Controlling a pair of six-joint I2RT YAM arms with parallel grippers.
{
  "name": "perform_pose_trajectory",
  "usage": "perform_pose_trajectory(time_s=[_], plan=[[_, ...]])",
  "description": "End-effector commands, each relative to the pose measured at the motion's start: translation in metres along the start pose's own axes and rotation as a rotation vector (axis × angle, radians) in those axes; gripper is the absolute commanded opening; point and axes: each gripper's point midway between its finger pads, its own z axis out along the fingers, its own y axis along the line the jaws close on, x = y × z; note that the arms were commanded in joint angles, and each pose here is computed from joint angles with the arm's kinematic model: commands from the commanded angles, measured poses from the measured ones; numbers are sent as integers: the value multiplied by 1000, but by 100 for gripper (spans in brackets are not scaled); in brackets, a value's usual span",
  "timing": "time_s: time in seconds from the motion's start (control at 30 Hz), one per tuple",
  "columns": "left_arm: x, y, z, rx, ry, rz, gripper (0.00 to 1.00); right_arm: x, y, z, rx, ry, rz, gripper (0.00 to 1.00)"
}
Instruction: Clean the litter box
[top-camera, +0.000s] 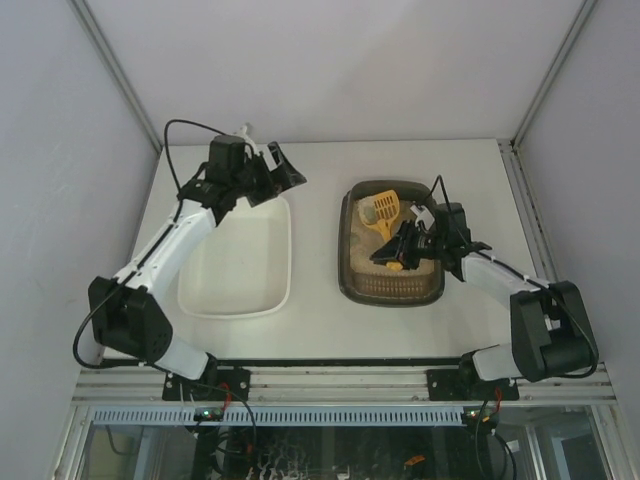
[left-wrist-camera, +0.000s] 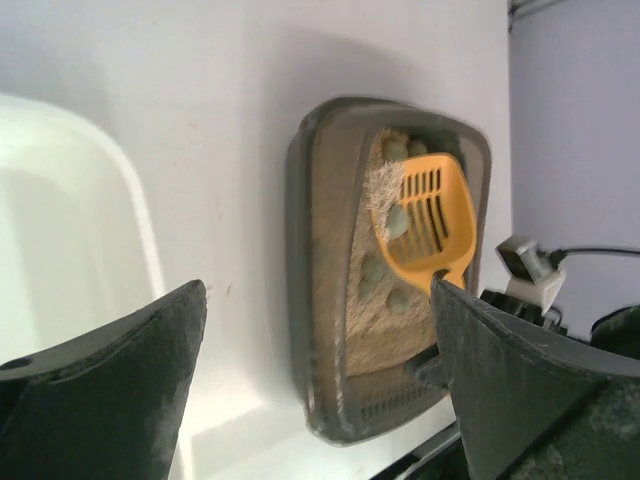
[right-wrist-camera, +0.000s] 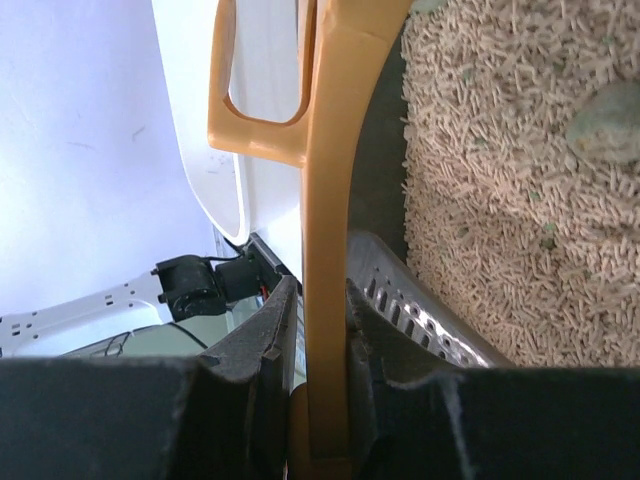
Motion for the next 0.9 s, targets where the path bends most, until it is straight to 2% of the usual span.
perform_pose_trajectory(time_s=[0.0, 0.17, 0.3, 0.47, 0.53, 0.6, 0.7, 0.8, 0.87], plan=[[22, 7, -45, 10, 52, 187, 96, 0, 17, -10, -119, -73, -66, 0], [26, 29, -94, -51, -39, 371, 97, 14, 18, -21, -245, -153, -106, 0], [31, 45, -125, -76, -112, 448, 97, 17, 23, -37, -381, -238, -91, 0], [42, 71, -140, -150, -79, 461, 97, 26, 33, -48, -504, -220, -82, 0], [42, 81, -145, -182, -90, 479, 97, 21, 40, -60, -571, -259, -72, 0], [44, 91, -149, -212, -88, 493, 97, 21, 38, -56, -567, -242, -52, 0], [48, 104, -153, -253, -74, 502, 97, 40, 57, -47, -607, -158, -126, 0], [53, 116, -155, -287, -68, 515, 96, 32, 50, -48, -589, -214, -108, 0], [56, 121, -157, -307, -64, 520, 96, 36, 52, -40, -590, -181, -105, 0]])
